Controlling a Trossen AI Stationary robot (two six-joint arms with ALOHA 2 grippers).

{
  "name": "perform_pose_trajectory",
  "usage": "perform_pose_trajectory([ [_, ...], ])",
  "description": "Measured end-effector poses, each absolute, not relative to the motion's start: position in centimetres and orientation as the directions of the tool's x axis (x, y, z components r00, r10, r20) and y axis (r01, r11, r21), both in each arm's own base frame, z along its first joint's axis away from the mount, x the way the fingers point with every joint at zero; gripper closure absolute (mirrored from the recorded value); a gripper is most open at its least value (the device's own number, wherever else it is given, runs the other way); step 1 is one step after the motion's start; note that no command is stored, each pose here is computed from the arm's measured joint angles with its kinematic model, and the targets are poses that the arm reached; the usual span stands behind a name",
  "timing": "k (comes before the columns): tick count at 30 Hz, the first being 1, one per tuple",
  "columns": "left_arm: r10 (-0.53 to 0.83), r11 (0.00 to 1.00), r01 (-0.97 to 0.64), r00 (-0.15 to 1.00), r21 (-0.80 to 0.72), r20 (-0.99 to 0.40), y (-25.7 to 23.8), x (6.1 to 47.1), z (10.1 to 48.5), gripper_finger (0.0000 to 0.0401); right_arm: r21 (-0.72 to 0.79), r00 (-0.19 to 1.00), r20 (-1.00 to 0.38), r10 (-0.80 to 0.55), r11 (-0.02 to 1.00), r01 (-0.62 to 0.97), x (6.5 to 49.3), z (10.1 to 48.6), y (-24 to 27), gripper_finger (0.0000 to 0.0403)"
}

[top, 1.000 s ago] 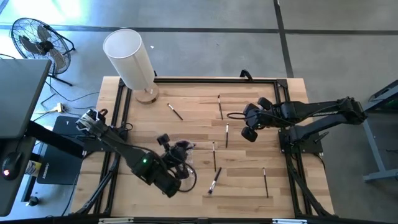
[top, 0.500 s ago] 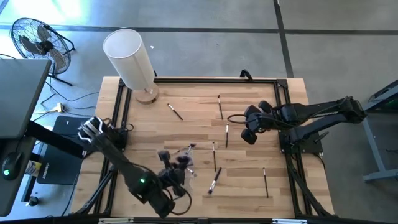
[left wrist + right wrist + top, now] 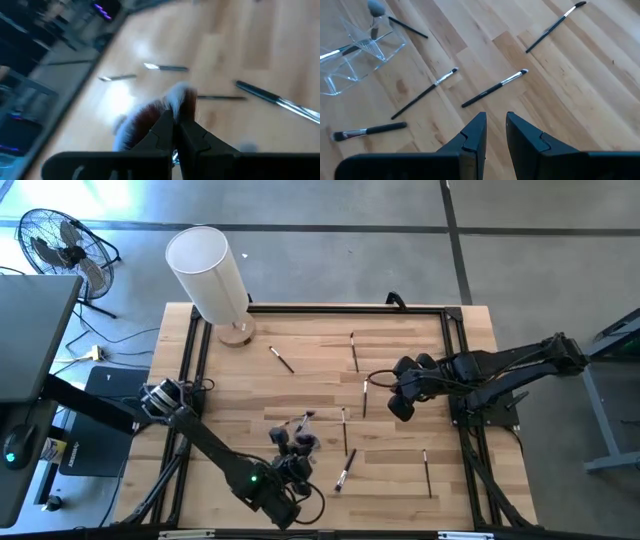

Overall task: Put items in baskets/containers
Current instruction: Put the highlighter brush into the transparent organizer, then put the foundation brush into the transparent organizer

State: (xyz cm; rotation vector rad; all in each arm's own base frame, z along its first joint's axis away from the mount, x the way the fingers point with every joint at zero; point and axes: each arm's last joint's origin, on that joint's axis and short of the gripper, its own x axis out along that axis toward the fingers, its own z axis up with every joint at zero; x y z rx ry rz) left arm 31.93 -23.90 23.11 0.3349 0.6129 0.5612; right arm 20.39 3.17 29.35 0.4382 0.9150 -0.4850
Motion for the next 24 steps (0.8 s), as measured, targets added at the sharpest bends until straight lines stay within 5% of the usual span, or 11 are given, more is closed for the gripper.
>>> perform_pose_trajectory([
  [4,0.502,0.861,-0.314,0.65,0.4,-0.57,-24.2,32.0,22.3,0.039,0.168,0.525,-0.825,-0.208,0.797,0.58,20.3,29.4,3.6,0.0336],
  [16,0.476,0.877,-0.299,0.646,0.376,-0.596,-24.1,31.7,23.0,0.0286,0.17,0.535,-0.816,-0.217,0.796,0.581,20.3,29.4,3.9,0.0336],
  [24,0.552,0.815,-0.461,0.435,0.351,-0.711,-20.5,29.2,30.8,0.0266,0.144,0.544,-0.809,-0.222,0.822,0.55,20.4,29.5,3.9,0.0336],
])
